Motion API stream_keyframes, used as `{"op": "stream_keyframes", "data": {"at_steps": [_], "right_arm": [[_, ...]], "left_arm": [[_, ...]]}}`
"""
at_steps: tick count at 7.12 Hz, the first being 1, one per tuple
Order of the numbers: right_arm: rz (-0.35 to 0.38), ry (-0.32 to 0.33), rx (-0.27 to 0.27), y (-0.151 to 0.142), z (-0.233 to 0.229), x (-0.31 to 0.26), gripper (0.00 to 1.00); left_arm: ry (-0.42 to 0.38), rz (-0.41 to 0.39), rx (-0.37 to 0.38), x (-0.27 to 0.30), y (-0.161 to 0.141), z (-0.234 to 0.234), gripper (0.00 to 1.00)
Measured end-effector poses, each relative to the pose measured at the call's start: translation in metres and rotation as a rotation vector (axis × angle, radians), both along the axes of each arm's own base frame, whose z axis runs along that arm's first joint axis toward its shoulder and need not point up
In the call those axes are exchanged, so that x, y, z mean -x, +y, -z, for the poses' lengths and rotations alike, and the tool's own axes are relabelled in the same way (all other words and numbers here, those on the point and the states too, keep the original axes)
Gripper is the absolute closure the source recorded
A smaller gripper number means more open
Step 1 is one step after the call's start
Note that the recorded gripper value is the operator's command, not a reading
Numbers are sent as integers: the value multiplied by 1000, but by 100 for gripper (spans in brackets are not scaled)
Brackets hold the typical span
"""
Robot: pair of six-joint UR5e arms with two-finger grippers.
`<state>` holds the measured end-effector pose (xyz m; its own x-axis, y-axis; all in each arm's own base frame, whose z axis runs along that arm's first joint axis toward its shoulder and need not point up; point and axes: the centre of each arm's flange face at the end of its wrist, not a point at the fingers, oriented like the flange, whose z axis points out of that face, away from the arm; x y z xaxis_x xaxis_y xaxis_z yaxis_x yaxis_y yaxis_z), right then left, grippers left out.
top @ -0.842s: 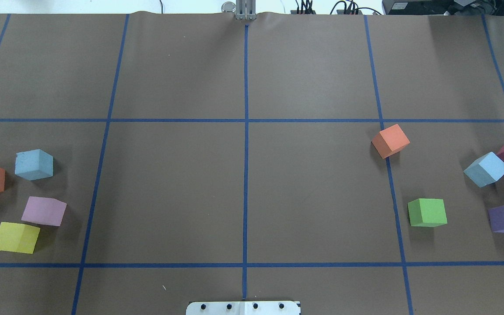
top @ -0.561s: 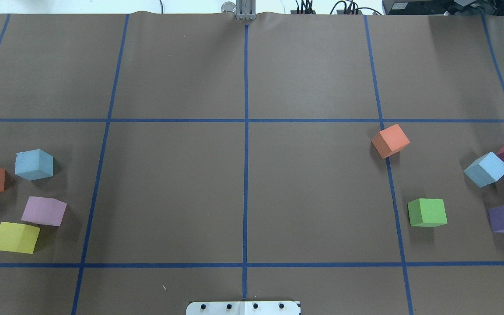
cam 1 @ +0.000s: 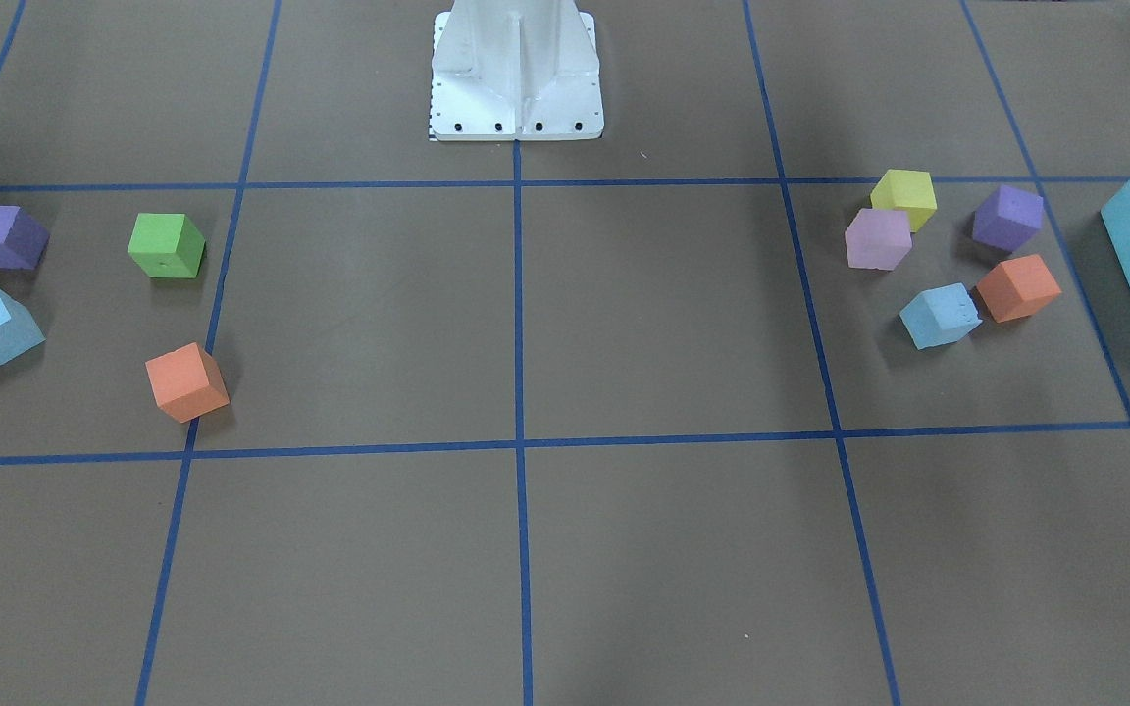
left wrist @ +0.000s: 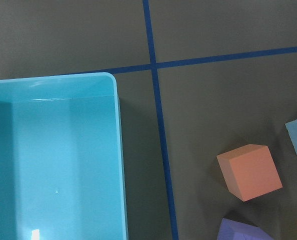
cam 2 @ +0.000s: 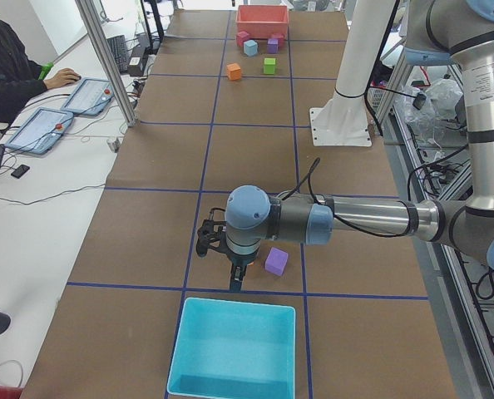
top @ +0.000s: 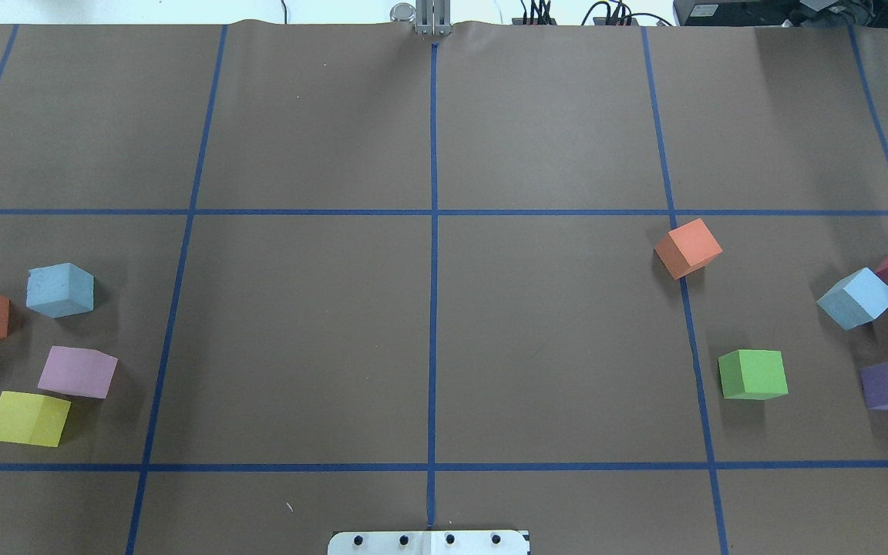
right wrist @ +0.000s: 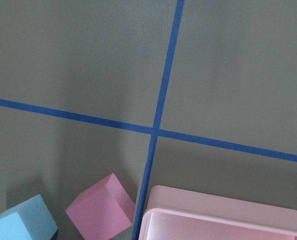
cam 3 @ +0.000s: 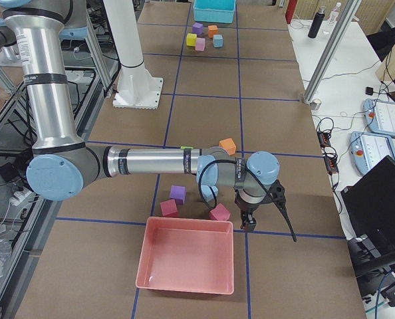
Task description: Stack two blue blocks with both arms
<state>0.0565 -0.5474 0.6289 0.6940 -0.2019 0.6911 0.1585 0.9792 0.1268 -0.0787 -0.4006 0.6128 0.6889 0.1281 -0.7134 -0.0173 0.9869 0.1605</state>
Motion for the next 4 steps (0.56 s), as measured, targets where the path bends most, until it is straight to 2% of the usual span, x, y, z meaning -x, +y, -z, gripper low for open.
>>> {"op": "stream_keyframes", "data": {"at_steps": [2,4], "right_arm": [[90,-78,-47,5,32,57,0],[171,-111,-109,14,72,122,0]], "left_arm": [[0,0,0,0,0,0,2],[0,-1,2,-1,0,-1,2]]}}
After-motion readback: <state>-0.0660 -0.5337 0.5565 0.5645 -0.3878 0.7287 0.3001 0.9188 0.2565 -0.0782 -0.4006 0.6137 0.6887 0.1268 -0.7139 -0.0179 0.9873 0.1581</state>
